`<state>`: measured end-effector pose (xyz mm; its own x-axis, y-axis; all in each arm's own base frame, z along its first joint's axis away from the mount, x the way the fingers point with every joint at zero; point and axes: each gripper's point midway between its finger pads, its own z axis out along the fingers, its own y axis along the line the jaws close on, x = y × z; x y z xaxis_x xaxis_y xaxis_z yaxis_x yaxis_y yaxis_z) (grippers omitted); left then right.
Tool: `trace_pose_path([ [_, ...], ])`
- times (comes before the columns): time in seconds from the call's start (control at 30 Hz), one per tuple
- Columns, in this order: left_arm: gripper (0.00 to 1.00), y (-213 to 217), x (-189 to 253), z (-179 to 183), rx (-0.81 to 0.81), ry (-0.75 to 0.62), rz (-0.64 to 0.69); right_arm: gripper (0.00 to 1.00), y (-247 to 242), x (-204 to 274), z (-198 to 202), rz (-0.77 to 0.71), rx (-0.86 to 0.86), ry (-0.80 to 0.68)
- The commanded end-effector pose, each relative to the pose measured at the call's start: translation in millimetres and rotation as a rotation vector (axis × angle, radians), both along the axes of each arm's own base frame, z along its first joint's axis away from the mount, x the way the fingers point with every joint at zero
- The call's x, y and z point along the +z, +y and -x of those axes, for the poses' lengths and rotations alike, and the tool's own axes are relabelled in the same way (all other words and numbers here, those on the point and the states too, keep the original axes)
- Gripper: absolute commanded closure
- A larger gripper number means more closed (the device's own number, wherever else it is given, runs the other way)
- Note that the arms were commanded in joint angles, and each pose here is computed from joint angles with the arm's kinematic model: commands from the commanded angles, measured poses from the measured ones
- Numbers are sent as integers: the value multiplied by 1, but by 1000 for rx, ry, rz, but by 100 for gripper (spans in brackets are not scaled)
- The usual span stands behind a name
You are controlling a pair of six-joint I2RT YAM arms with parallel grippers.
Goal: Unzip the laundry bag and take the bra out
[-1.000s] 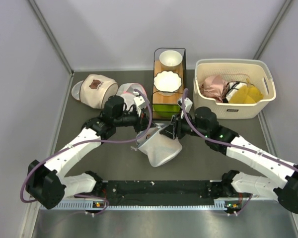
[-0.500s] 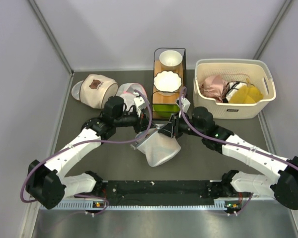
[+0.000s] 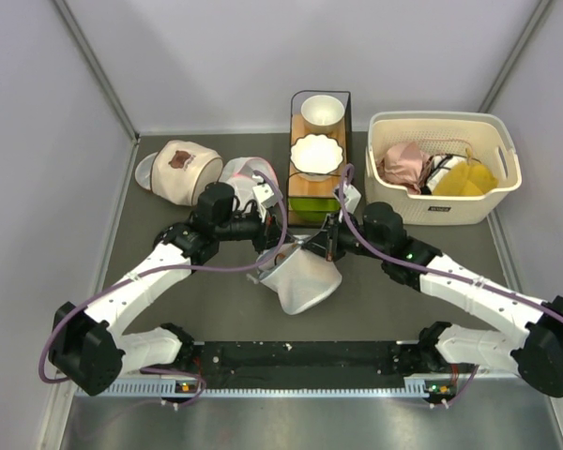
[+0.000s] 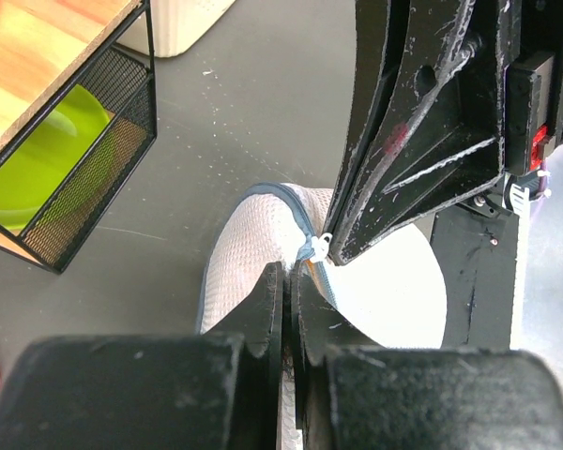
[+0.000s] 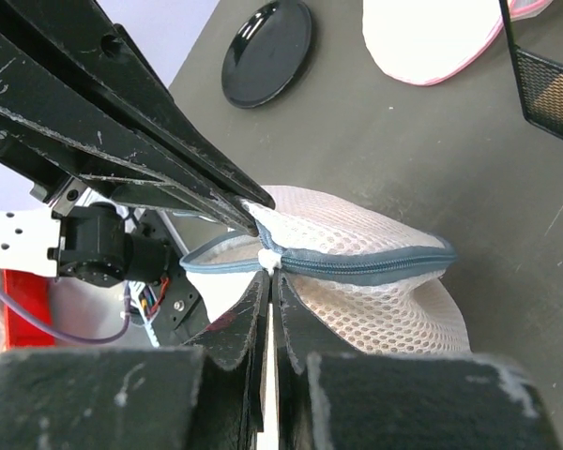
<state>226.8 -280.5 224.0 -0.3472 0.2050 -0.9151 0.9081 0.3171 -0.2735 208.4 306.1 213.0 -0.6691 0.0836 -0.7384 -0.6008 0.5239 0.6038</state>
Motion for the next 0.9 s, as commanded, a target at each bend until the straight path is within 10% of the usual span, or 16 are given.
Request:
trace_pose_path([
  [0.0,100,-3,24,2,-32,-83,58,100,-15,11,-13,6,-63,-63],
  [0.63,100,1,55,2,-43,-205,74,100,-60,-11,-14,42,-120,-17],
  [0.87,22,-9,59,4,-63,-78,98,100,-50,6,-1,-31,-110,-31],
])
